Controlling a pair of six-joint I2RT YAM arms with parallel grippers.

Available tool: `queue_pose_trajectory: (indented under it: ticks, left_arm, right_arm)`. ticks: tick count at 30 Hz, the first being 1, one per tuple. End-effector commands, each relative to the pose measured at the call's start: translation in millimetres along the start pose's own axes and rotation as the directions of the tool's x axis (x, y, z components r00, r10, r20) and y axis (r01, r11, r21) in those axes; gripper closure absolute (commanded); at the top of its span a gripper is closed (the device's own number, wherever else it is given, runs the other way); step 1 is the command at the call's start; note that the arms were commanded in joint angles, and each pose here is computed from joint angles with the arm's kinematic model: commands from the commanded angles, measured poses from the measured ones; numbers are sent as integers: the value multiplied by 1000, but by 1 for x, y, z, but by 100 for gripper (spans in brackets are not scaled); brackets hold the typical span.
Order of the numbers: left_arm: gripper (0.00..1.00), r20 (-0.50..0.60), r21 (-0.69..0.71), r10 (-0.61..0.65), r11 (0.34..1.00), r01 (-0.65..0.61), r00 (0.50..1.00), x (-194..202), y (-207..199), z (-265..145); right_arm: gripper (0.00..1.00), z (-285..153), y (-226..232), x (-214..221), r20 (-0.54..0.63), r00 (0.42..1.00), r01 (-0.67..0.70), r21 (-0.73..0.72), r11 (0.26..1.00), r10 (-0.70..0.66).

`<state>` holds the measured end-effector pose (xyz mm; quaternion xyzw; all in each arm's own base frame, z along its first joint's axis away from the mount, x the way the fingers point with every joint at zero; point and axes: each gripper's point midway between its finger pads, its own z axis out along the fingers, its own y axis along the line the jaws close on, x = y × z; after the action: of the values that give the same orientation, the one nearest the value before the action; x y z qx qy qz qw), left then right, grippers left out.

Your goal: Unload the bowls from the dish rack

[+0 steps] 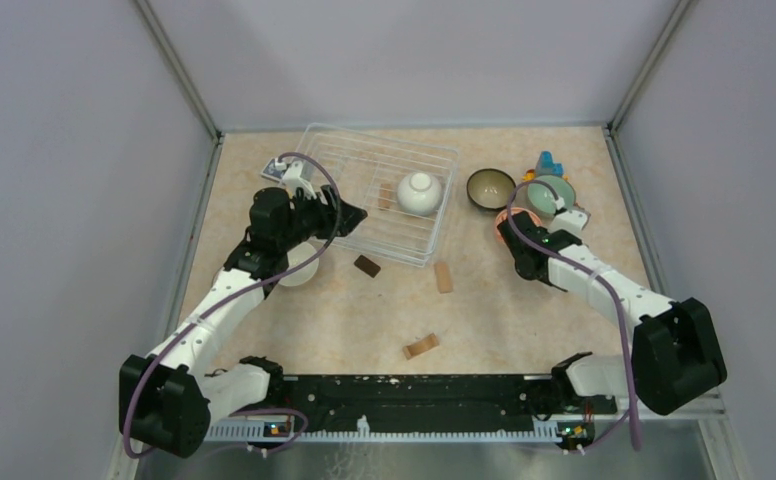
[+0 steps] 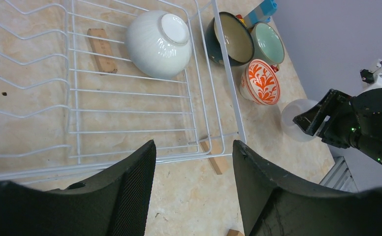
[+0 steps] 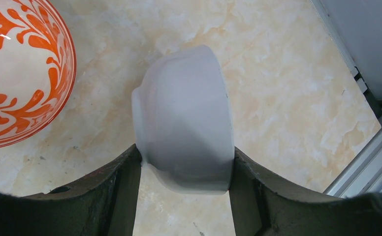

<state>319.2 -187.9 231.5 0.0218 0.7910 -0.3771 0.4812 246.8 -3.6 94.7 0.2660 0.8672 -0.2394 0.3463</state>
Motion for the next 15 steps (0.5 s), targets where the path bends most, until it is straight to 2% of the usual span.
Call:
queue_pose_trajectory:
  ticks: [1, 2, 3, 8, 15]
  left_arm:
    - [36, 47, 45, 18, 999, -20, 999, -10, -11, -2]
    - [36, 48, 44, 18, 999, -20, 999, -10, -11, -1]
    - [35, 48, 42, 19, 999, -21, 999, -10, -11, -1]
    - [35, 48, 37, 21, 999, -23, 999, -10, -9, -1]
    - [34, 48, 32, 23, 999, -25, 999, -10, -8, -1]
  right_arm:
    - [55, 0, 3, -16, 50, 997, -63, -3, 998, 64]
    - [48, 0, 6, -15, 46, 997, -62, -21, 998, 63]
    - [45, 1, 10, -14, 42, 997, -59, -42, 997, 61]
    - [42, 1, 18, -14, 34, 998, -58, -91, 994, 62]
    - [17, 2, 24, -11, 15, 1000, -21, -118, 993, 23]
